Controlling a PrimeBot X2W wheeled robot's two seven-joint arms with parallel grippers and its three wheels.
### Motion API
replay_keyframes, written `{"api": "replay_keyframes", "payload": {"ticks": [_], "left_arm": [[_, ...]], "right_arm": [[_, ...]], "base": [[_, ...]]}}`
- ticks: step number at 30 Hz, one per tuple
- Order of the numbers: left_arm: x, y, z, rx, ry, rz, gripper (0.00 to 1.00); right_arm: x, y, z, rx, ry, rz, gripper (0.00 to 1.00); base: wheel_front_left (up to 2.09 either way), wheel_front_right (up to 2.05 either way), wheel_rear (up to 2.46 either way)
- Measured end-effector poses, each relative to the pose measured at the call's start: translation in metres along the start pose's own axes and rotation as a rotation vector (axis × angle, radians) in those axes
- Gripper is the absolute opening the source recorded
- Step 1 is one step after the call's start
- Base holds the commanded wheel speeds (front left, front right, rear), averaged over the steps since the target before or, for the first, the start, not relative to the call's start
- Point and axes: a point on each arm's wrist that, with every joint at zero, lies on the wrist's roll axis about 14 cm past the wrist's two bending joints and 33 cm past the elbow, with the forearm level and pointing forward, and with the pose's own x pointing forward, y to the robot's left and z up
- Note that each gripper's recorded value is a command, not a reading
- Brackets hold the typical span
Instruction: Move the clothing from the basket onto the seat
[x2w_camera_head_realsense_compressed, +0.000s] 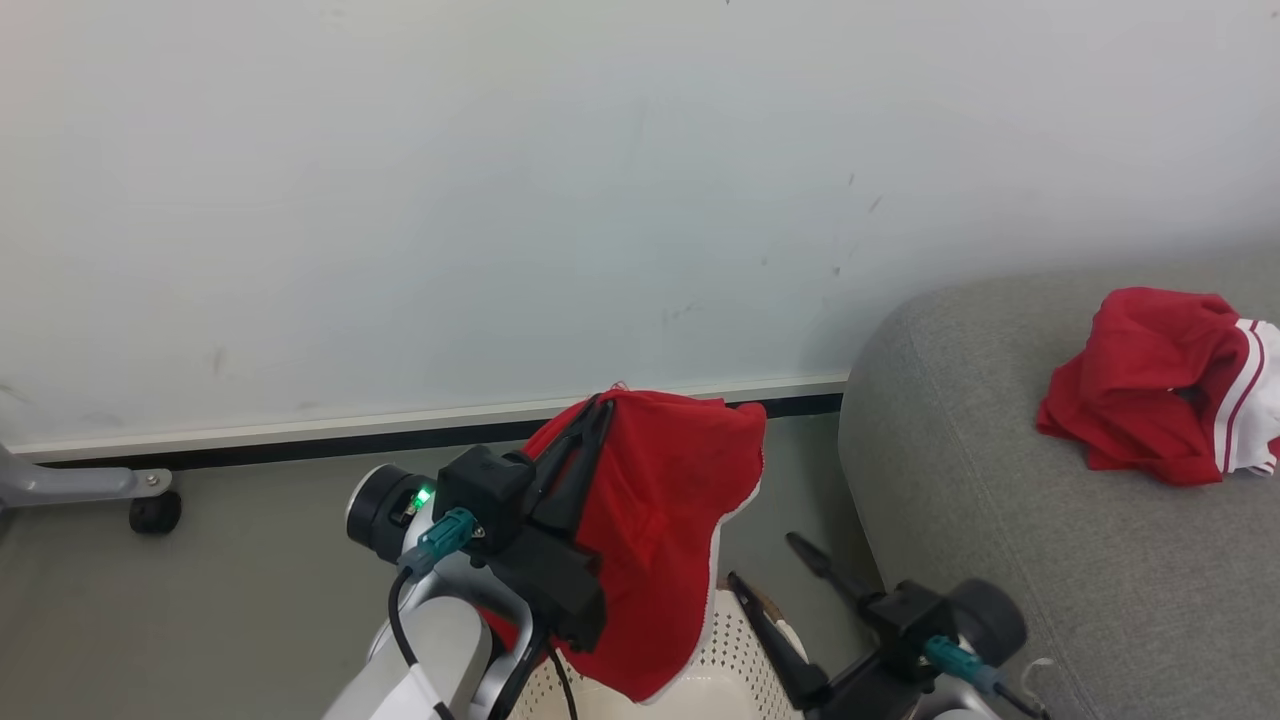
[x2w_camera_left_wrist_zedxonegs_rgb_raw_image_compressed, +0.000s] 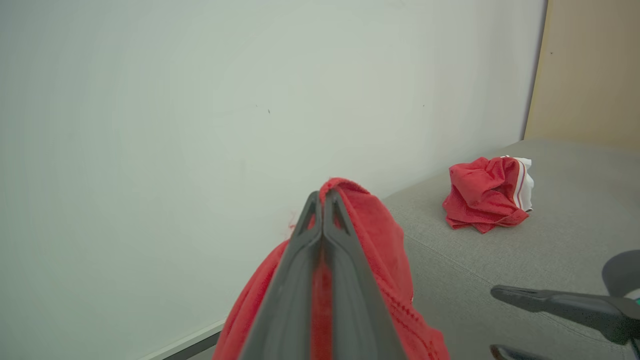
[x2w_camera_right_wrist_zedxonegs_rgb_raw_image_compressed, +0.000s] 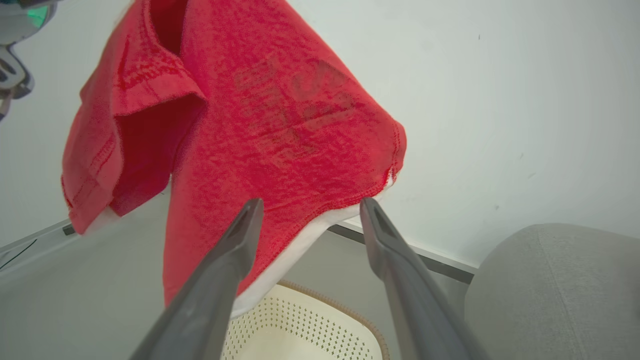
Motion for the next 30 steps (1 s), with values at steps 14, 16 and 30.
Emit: {"api": "replay_keyframes", "payload": {"ticks": [14, 16, 30], "left_arm": [[0.005, -0.013, 0.016, -0.002, -0.017, -0.038, 0.0], [0.005, -0.015, 0.018, -0.002, -0.019, -0.045, 0.0], [0.008, -0.03, 0.037, 0.008, -0.048, -0.091, 0.0]], "right_arm": [[-0.003, 0.025, -0.046, 0.047, 0.161, 0.098, 1.0], [-0.005, 0.03, -0.05, 0.061, 0.175, 0.113, 1.0], [0.006, 0.054, -0.048, 0.126, 0.192, 0.202, 1.0]], "base": [[0.0, 0.0, 0.0], [0.0, 0.0, 0.0], [0.0, 0.0, 0.0]]}}
